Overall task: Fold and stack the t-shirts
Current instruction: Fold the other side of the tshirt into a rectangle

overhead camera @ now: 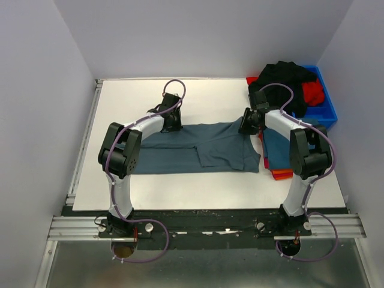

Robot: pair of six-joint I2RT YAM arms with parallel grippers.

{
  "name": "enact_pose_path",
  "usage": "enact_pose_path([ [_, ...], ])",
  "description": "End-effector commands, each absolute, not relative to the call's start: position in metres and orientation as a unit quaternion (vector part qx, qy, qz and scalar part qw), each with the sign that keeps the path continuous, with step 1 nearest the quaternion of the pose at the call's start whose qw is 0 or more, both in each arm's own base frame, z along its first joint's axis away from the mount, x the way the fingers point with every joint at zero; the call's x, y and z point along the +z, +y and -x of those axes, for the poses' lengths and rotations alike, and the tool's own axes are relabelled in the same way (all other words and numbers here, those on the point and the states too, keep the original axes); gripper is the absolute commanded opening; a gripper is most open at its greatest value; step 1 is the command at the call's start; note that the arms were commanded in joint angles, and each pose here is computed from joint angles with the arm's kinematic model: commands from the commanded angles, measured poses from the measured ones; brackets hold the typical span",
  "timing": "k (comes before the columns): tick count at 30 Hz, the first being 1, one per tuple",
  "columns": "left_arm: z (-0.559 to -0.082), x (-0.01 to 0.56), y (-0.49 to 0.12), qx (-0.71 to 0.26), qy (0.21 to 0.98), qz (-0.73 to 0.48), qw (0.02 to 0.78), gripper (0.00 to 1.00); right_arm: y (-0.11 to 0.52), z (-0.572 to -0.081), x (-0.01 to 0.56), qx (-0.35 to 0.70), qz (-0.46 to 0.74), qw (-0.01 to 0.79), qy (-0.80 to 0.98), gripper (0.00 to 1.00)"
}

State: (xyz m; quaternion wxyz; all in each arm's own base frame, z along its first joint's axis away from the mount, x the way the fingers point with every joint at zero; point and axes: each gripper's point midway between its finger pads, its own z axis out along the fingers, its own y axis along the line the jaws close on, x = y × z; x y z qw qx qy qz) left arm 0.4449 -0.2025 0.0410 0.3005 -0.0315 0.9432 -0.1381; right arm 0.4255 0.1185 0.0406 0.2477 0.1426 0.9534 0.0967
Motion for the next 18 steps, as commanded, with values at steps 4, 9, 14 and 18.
enact_pose_path([
  [4,-0.452,0.045,-0.195,-0.116,0.943,0.031,0.309,0.0,0.106,-0.418,0.029,0.07,-0.145,0.236,0.958,0.41],
  [9,-0.453,0.047,-0.192,-0.113,0.943,0.032,0.31,0.0,0.109,-0.419,0.029,0.075,-0.143,0.233,0.959,0.3],
  [14,-0.453,0.046,-0.189,-0.109,0.944,0.032,0.31,0.0,0.112,-0.417,0.029,0.083,-0.145,0.225,0.96,0.01],
  [18,-0.453,0.045,-0.184,-0.104,0.944,0.036,0.311,0.0,0.107,-0.409,0.034,0.077,-0.16,0.231,0.957,0.01],
])
